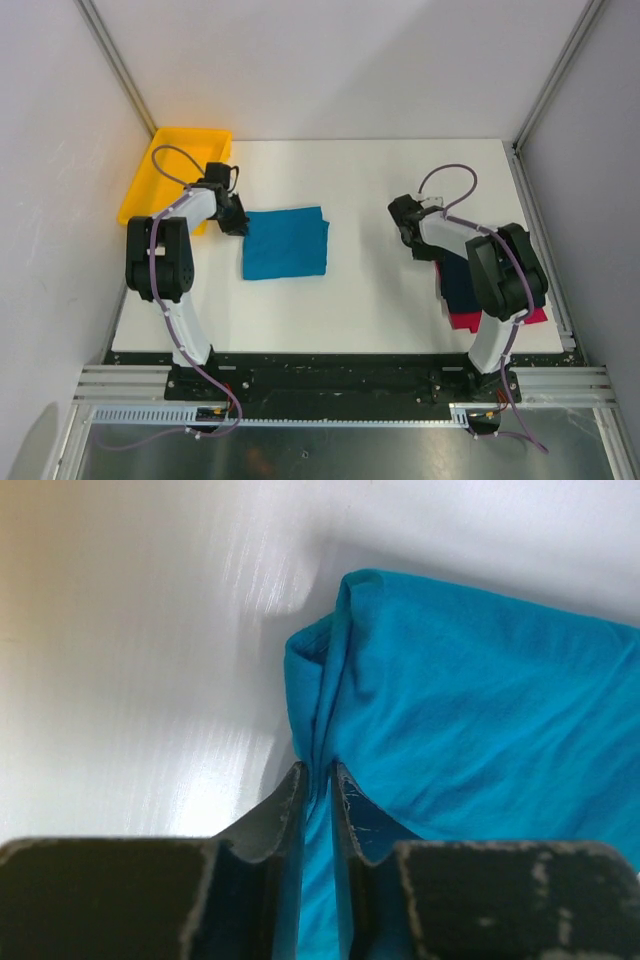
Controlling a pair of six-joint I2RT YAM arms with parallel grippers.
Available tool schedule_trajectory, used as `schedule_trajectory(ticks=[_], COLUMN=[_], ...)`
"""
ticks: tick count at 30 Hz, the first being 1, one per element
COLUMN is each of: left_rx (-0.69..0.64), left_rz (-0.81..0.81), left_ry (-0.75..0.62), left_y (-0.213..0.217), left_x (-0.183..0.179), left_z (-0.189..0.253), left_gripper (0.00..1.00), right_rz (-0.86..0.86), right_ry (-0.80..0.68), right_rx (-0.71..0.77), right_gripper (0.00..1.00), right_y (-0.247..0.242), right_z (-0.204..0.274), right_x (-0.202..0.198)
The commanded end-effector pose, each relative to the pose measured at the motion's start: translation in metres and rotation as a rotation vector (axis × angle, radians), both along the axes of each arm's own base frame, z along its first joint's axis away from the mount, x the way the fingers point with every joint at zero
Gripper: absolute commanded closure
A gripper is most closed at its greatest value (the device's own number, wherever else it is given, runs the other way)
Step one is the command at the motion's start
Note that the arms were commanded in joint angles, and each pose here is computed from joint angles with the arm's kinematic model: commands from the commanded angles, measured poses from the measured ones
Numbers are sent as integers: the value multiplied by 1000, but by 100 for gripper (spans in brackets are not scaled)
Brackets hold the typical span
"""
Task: Fold and stack the t-shirts
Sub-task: Put the neatly folded tshirt into the corner of the board with both arms
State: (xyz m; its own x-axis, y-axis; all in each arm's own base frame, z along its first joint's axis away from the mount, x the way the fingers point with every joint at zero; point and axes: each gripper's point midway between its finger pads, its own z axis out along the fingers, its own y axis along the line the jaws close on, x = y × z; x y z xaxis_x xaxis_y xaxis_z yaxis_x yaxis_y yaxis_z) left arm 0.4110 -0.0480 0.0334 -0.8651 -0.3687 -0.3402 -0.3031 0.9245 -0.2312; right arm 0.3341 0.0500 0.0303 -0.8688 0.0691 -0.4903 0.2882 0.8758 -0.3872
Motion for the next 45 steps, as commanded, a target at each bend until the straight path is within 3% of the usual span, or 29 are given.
schedule_trajectory(ticks=[1, 8, 13, 16, 31, 45], left_rx=[-17, -31, -35, -38, -48, -56], left_rz=[-8, -9, -6, -5, 2, 4], left_ry=[-44, -34, -36, -33, -26, -25], left_y=[1, 0, 0, 0, 0, 1], left_x=[12, 10, 10, 9, 7, 6], left_z=[15, 12, 13, 13, 11, 10], left_gripper=[79, 77, 77, 77, 77, 75], right_rz=[3, -17, -35, -35, 51, 74], right_ry=[-35, 4, 6, 2, -94, -98], right_rx=[-62, -135, -182, -188, 35, 251], right_gripper=[60, 63, 92, 99, 100, 100], right_y=[-5, -14, -21, -20, 51, 148], right_z=[6, -5, -3, -1, 37, 30], right_x=[22, 18, 15, 15, 48, 118])
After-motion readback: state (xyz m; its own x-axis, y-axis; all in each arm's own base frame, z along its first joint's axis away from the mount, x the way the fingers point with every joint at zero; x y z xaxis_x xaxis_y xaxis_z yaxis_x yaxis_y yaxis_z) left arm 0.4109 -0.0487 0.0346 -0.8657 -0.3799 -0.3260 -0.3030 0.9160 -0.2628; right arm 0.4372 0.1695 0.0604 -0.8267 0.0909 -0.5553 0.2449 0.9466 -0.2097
